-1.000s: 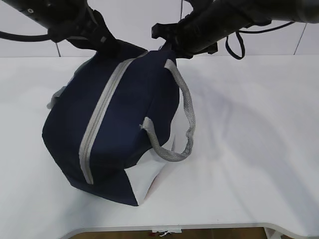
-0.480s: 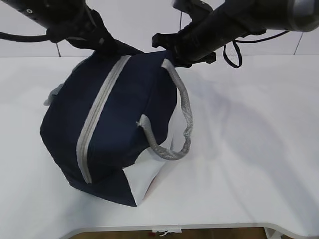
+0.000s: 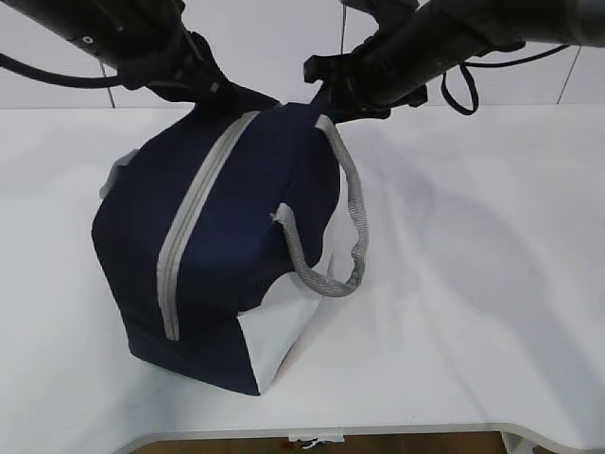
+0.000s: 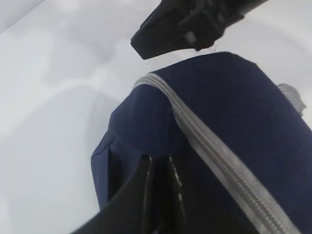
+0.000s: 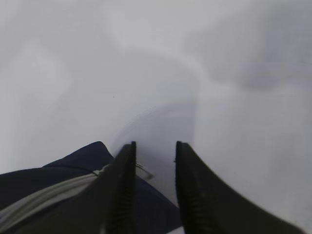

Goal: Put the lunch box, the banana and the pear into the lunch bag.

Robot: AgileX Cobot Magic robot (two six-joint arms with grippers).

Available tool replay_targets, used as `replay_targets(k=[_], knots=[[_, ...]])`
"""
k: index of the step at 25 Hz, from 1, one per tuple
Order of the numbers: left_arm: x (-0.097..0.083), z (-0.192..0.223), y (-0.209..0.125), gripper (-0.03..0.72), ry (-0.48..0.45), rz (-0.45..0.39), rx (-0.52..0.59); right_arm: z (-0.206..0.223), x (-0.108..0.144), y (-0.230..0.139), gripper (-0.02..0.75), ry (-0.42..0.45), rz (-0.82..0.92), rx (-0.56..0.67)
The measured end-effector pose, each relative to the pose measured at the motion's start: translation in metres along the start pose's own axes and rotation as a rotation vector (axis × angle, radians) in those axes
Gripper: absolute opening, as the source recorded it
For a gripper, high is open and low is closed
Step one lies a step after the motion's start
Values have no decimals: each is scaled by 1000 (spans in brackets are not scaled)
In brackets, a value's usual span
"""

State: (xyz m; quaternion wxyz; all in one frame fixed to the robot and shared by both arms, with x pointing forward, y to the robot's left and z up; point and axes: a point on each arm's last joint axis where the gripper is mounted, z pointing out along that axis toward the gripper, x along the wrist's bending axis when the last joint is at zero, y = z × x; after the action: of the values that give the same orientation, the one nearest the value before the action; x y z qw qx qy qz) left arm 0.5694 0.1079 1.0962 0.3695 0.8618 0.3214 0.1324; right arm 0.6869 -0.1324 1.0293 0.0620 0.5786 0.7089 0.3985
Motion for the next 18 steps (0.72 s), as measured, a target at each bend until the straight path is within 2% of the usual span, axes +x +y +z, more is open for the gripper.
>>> replay_targets(k=[4,8,10,15,18], knots=[[2,8,2,93,4,-37,-40,-11,5,5,397,6,-8,-23],[4,8,6,289,19,-59,-87,-33,14,12,420,13,-81,-44],[4,8,7,361,19,-65,-93,-49,21,16,422,16,-145,-47],[3,-7,12,407,17,-61,-110,-87,33,20,425,-4,-271,4],[5,-25,16,410,-5,-104,-90,-103,37,13,425,-11,-312,90]])
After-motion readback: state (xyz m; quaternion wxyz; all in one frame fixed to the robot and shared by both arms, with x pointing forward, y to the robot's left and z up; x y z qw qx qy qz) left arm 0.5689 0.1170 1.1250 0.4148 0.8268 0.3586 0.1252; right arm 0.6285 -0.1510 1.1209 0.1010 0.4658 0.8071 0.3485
